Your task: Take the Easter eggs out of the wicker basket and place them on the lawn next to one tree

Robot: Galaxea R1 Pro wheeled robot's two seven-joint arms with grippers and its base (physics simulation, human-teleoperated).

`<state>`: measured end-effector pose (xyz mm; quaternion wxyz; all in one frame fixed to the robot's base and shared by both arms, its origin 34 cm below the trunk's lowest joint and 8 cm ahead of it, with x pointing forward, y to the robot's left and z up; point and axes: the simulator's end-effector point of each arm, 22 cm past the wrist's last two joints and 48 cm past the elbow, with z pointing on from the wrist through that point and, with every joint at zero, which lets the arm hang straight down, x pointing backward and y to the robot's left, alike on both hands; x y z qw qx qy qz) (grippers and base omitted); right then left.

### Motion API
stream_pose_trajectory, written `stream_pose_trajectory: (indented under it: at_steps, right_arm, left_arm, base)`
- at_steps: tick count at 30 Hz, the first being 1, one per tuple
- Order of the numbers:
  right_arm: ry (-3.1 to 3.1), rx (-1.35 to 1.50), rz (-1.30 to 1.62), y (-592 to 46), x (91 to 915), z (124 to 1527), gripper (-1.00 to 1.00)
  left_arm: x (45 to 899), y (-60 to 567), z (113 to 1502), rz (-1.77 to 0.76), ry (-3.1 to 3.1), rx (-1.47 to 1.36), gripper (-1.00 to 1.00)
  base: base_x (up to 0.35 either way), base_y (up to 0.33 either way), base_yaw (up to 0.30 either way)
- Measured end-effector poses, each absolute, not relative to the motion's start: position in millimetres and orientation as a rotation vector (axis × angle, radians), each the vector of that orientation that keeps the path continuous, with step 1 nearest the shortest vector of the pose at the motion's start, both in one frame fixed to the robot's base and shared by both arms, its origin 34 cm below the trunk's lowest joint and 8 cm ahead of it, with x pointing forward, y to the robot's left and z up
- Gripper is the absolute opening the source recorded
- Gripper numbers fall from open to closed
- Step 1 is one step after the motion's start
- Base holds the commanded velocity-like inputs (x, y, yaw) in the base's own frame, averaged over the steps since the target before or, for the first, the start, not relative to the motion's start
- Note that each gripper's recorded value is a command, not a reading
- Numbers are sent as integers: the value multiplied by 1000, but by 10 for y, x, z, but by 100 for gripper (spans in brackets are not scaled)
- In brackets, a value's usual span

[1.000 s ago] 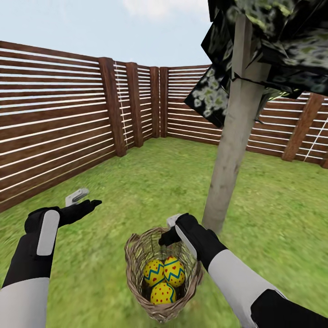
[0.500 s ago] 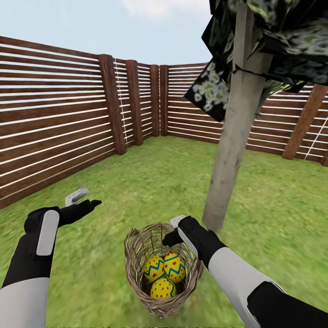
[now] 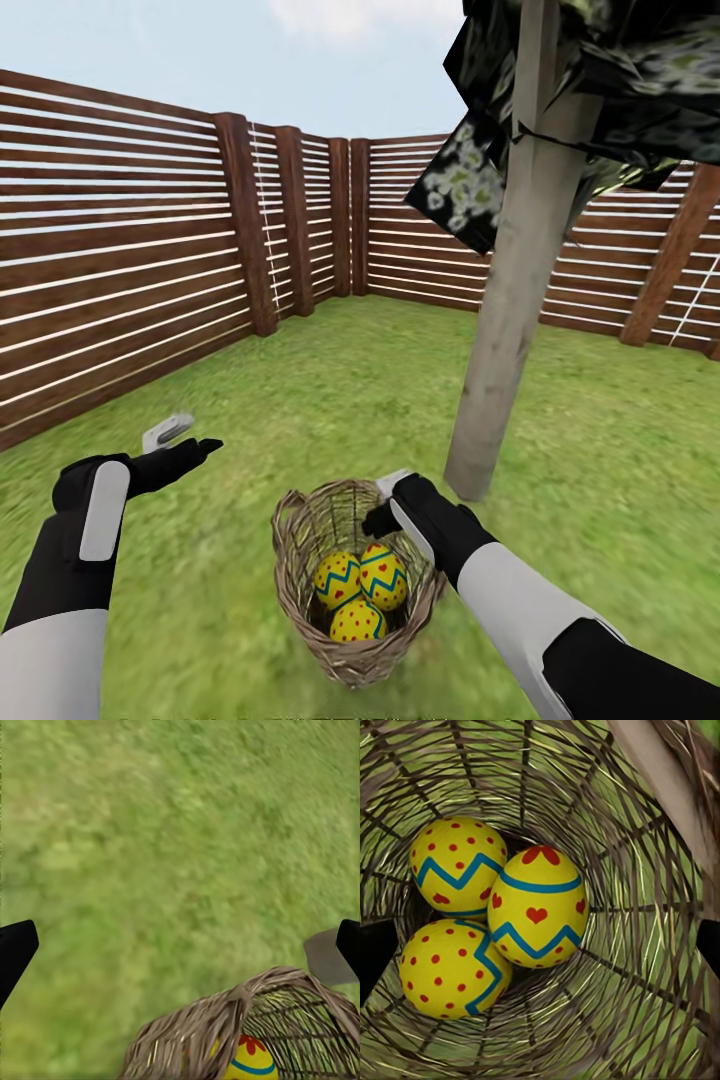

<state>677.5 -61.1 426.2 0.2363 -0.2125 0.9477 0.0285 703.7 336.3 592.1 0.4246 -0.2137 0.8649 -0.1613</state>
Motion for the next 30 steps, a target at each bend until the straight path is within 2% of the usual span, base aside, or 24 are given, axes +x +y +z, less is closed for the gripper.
stream_pose_trajectory:
  at_steps: [30]
  right_arm:
    - [2657,-572,36,-701,6769,3568,100]
  left_arm:
    - [7072,3360,5125,-382,2274,-571,100]
  base:
    - [0,0,0]
